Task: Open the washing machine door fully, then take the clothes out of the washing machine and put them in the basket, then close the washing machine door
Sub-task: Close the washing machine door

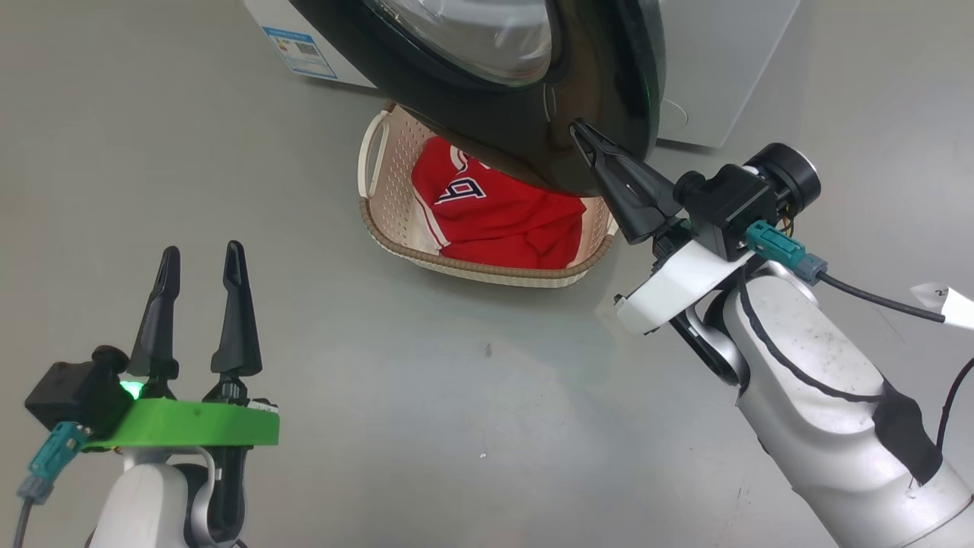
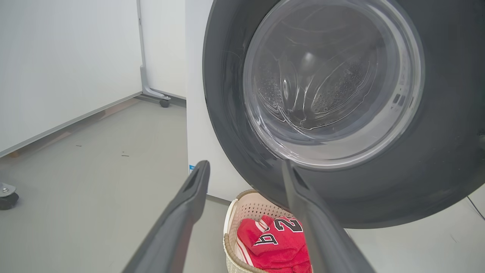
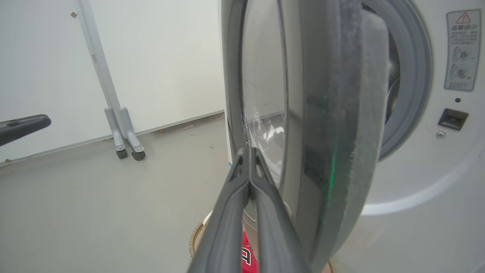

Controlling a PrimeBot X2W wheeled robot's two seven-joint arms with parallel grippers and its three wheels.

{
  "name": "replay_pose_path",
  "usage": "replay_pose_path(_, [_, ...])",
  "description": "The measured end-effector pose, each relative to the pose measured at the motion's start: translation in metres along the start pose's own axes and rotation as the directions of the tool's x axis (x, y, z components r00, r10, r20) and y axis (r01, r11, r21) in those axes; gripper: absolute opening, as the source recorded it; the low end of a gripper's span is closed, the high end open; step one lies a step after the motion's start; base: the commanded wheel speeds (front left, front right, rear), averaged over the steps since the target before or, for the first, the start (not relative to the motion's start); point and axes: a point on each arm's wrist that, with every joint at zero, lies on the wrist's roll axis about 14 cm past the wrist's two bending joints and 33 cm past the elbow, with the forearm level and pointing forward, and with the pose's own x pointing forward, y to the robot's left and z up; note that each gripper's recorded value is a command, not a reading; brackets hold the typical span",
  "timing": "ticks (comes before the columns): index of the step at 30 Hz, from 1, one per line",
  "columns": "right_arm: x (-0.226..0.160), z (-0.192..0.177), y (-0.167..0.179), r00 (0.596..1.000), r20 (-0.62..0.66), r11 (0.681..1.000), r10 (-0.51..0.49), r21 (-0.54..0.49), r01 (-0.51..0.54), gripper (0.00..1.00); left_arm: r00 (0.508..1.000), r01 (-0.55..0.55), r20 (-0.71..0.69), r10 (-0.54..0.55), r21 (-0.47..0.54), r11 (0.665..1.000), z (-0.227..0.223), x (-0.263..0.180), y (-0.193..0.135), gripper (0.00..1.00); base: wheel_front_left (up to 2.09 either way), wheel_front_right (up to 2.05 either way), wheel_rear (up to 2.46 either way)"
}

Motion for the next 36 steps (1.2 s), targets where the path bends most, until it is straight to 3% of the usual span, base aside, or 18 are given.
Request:
replay_pose_path(19, [0.02,-0.011,-0.053,0.998,0.012,0.998,-0.061,-0.006,0.061,0.0,0.999,-0.009,-0.044,0.009,0.005,1.0,-0.019,0.013,0.003,1.0,0.0,0.0,0.0])
replay_pose_path(36, [0.046,-0.004,-0.139,0.983,0.076,0.983,-0.166,-0.061,0.171,0.0,0.994,0.004,-0.108,-0.005,-0.013,1.0,-0.049,0.032,-0.001,1.0,0.0,0.0,0.0])
